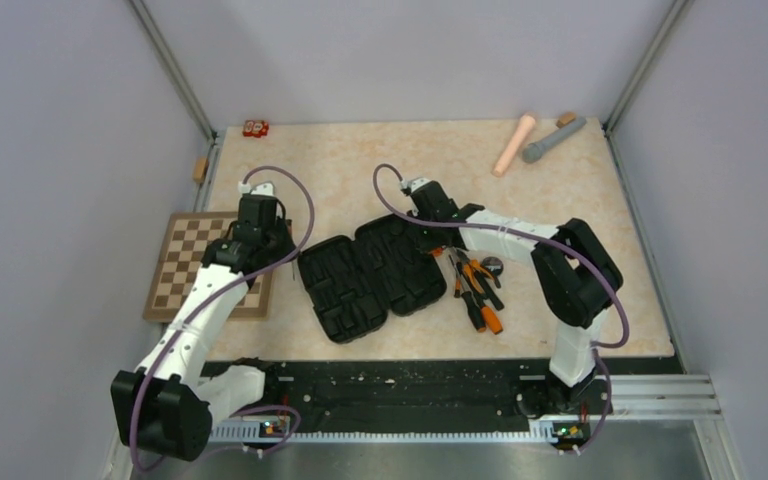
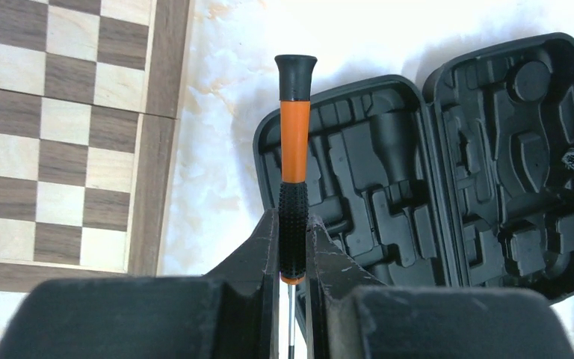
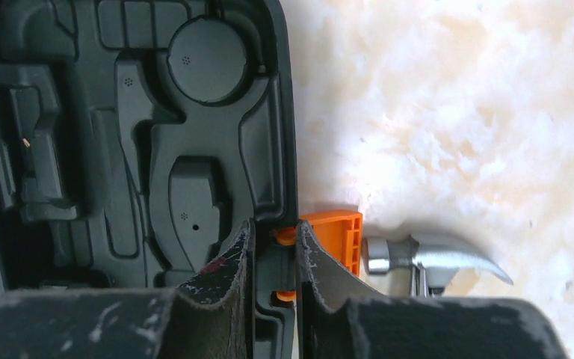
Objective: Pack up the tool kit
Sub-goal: Adjust the toolbox at the center of the board.
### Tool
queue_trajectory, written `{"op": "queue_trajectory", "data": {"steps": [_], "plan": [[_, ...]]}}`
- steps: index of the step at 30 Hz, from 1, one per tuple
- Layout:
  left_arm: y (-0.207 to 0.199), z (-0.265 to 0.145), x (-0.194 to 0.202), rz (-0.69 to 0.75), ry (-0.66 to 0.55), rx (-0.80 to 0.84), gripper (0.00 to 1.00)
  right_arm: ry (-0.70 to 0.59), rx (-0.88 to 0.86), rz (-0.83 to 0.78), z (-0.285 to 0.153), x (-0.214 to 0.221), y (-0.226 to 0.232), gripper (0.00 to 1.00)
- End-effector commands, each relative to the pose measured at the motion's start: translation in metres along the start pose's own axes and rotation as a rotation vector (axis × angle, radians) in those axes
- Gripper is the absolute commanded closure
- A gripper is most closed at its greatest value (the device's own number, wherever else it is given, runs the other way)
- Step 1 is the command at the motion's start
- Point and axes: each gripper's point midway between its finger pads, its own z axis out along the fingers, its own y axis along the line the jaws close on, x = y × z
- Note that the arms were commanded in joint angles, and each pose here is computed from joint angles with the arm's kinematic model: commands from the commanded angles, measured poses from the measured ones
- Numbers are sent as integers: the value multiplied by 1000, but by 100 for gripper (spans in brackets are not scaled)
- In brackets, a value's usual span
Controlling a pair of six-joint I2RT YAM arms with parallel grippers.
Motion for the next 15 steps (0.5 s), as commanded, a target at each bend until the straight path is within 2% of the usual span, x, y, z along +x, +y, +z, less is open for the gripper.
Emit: {"op": "queue_trajectory", "data": {"steps": [1, 8, 15], "plan": [[-13, -2, 5, -38, -11, 60, 100, -24, 79, 63, -22, 1, -14, 100], [-31, 4, 29, -68, 43, 79, 100, -23, 101, 149, -27, 11, -17, 100], [-40, 21, 61, -104, 85, 45, 100, -22, 77, 162, -24, 15, -12, 100]]}}
